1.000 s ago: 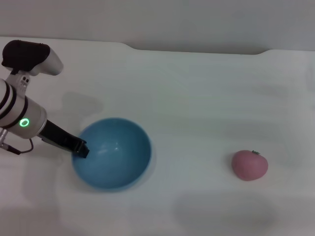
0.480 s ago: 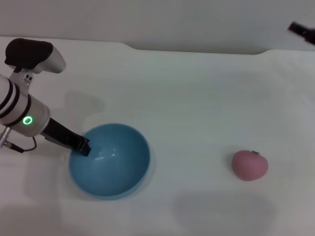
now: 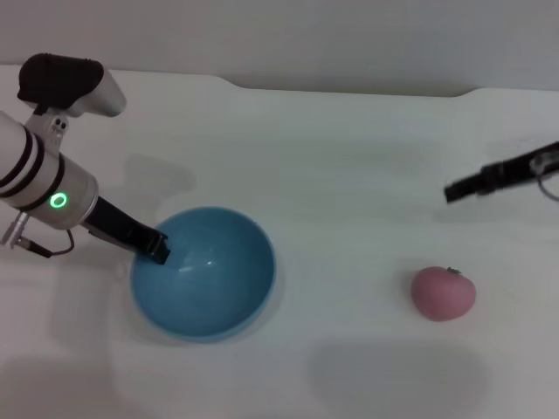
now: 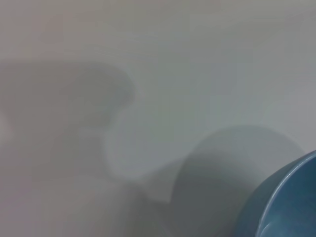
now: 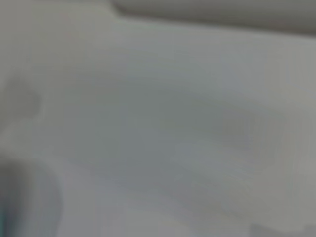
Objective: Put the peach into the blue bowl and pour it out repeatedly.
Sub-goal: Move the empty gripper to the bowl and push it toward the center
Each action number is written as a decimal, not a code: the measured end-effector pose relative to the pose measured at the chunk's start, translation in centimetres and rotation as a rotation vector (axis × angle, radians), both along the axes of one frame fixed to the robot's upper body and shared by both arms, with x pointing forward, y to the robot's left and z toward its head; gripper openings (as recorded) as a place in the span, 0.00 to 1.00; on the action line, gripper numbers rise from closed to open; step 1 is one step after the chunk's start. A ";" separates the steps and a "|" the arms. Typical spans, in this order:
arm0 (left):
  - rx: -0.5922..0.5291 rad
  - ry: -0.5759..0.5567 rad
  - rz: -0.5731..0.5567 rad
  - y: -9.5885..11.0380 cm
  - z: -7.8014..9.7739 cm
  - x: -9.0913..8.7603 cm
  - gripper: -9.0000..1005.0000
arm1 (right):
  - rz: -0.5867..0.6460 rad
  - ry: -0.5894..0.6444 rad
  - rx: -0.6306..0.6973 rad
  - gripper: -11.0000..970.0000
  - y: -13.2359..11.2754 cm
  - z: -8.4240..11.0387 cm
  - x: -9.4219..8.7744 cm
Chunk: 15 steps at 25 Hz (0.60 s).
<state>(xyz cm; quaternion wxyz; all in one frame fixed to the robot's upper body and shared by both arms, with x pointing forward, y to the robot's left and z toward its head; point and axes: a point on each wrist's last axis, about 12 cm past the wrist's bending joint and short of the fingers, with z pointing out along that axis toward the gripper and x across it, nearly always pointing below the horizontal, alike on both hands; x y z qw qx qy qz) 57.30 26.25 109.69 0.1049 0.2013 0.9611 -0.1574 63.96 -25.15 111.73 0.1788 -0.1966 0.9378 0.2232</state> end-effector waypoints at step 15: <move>-0.001 -0.021 -0.001 -0.5 0.6 0.6 0.01 | 0.217 0.183 -0.145 0.56 4.1 -1.2 -3.0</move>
